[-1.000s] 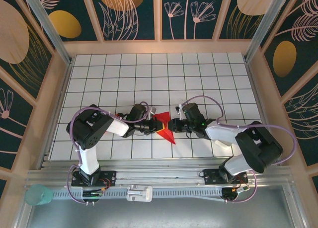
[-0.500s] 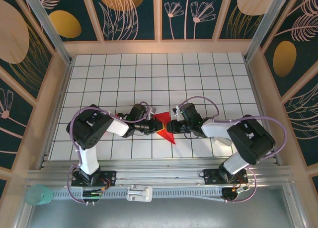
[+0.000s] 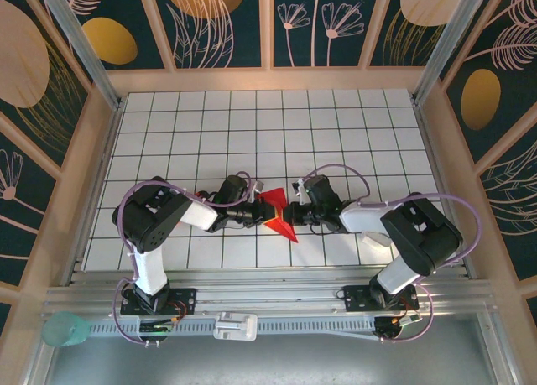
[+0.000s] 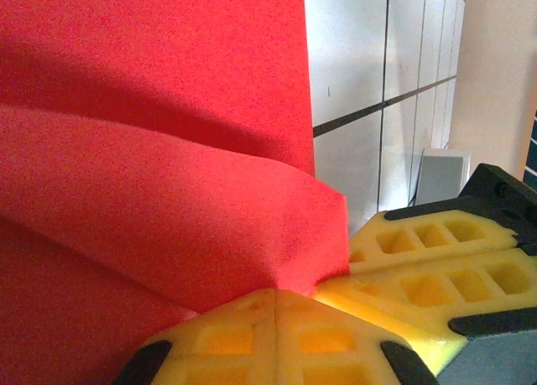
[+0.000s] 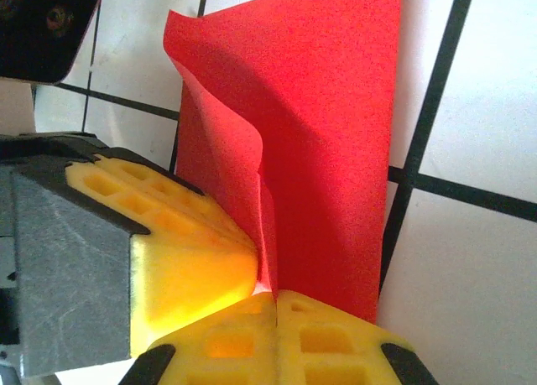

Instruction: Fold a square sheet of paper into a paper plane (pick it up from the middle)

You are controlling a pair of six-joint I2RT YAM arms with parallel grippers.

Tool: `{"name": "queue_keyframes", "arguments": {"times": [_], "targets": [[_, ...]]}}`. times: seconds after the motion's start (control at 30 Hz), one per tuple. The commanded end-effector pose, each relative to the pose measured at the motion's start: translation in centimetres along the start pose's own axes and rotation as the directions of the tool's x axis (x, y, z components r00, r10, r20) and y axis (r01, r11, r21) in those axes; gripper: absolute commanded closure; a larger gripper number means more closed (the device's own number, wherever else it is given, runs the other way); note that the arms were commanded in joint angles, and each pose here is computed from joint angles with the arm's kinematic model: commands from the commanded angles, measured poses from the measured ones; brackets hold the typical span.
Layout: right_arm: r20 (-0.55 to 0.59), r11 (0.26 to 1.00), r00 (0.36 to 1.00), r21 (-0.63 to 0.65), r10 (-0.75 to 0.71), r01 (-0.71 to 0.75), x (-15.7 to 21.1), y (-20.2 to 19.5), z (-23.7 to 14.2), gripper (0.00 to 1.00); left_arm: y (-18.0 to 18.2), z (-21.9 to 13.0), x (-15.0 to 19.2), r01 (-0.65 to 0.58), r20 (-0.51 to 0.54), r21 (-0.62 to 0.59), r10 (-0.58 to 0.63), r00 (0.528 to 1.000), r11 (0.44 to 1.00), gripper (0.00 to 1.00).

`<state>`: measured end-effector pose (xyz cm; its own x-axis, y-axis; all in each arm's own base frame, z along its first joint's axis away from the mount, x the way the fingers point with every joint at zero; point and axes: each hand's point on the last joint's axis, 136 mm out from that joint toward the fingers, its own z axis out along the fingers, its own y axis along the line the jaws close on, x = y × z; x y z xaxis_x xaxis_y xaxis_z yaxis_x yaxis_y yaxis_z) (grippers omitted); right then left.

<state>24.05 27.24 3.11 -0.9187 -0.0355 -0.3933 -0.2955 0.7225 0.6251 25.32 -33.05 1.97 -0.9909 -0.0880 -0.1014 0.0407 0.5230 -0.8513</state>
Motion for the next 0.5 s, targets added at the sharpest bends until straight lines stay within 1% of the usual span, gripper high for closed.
{"name": "queue_keyframes", "arguments": {"times": [0.0, 0.07, 0.37, 0.47], "targets": [[0.059, 1.000, 0.998, -0.023, 0.016, -0.015, -0.85, 0.42, -0.59, 0.98, 1.80, 0.15, 0.81, 0.034, -0.023, -0.065, -0.036, 0.999, 0.997, 0.85], [0.063, 0.999, 0.998, -0.027, 0.024, -0.023, -0.76, 0.37, -0.63, 0.98, 1.70, 0.15, 0.69, 0.034, -0.020, -0.063, -0.036, 0.999, 0.997, 0.80], [0.080, 0.998, 0.996, -0.043, 0.040, -0.036, -0.73, 0.41, -0.90, 1.00, 1.39, 0.09, 0.52, 0.032, -0.013, -0.056, -0.033, 0.999, 0.998, 0.69], [0.079, 0.998, 0.996, -0.041, 0.044, -0.041, -0.60, 0.26, -0.91, 1.00, 1.23, 0.05, 0.48, 0.031, -0.012, -0.052, -0.032, 0.999, 0.998, 0.68]]}}
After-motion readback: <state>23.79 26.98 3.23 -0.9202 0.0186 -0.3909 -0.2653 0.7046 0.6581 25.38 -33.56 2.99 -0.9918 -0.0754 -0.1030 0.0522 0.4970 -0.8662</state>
